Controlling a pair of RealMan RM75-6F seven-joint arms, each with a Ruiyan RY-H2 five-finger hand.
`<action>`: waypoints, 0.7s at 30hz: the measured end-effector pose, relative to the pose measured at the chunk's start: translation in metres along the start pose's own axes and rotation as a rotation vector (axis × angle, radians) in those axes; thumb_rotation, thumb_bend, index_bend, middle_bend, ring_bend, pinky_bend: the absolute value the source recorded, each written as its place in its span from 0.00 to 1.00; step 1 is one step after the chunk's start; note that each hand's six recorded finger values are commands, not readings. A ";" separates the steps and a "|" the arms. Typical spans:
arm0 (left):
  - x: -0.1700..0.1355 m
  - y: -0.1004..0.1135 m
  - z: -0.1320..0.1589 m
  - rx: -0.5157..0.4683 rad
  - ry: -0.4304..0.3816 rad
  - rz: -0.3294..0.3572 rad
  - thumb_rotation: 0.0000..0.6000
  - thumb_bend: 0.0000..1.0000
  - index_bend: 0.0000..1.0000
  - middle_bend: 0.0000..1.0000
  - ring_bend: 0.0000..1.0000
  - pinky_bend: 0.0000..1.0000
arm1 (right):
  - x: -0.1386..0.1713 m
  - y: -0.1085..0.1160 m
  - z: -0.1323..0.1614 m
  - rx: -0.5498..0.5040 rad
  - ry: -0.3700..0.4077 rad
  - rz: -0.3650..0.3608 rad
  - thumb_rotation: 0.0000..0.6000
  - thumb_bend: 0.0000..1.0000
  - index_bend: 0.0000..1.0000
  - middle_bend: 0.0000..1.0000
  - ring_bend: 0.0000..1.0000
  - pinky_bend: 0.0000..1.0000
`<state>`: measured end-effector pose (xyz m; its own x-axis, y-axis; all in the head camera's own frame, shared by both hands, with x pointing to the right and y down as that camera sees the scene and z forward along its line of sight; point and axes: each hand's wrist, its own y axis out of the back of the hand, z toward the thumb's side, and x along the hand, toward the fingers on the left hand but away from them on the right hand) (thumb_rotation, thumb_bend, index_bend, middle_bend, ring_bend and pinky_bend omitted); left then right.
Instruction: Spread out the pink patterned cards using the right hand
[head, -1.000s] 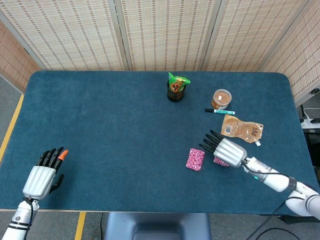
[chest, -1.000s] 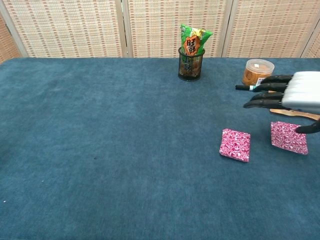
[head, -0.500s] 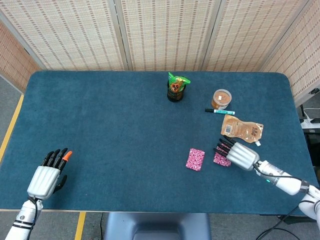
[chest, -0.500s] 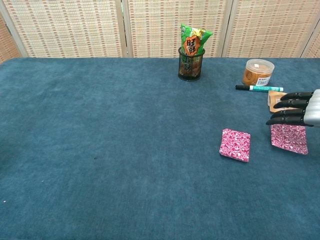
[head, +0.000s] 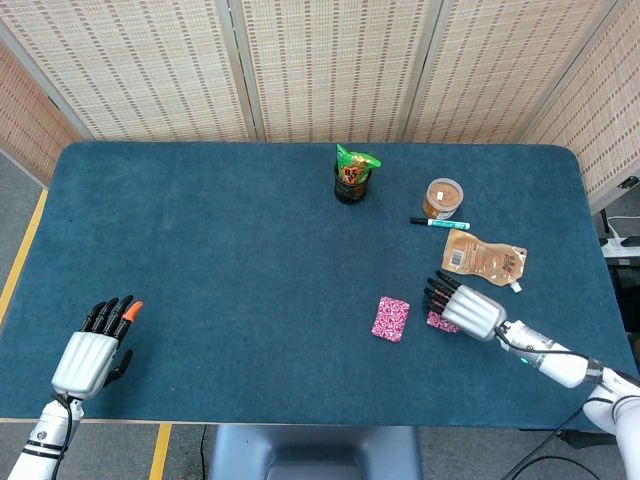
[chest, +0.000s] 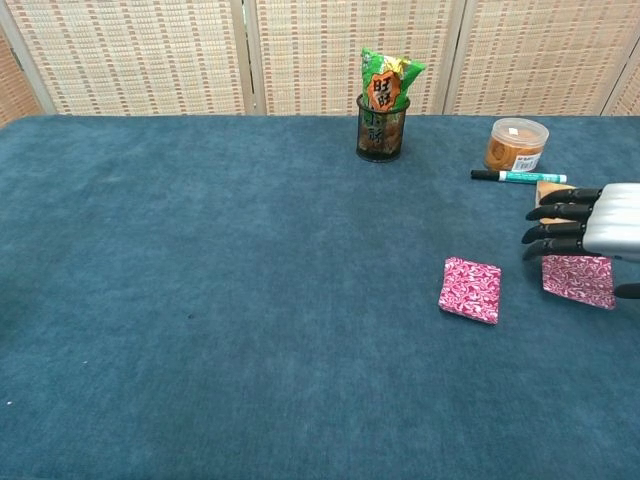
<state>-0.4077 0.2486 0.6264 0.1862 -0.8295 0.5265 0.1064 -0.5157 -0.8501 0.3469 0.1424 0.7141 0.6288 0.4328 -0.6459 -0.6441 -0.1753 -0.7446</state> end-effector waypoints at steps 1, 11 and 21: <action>0.000 0.000 0.000 0.000 0.000 0.000 1.00 0.45 0.00 0.03 0.05 0.12 | -0.001 -0.001 0.001 0.001 0.003 0.002 1.00 0.16 0.18 0.14 0.06 0.08; 0.000 0.002 0.001 0.002 -0.002 0.010 1.00 0.45 0.00 0.03 0.06 0.13 | -0.004 -0.004 0.002 0.010 0.013 0.022 1.00 0.16 0.19 0.14 0.06 0.08; 0.000 0.001 0.000 0.001 0.002 0.006 1.00 0.45 0.00 0.03 0.06 0.13 | 0.000 -0.001 -0.003 0.002 0.000 0.011 1.00 0.16 0.19 0.14 0.06 0.08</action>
<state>-0.4078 0.2481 0.6250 0.1850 -0.8331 0.5212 0.1064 -0.5103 -0.8534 0.3490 0.1403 0.7142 0.6212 0.4312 -0.6543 -0.6520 -0.1788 -0.7368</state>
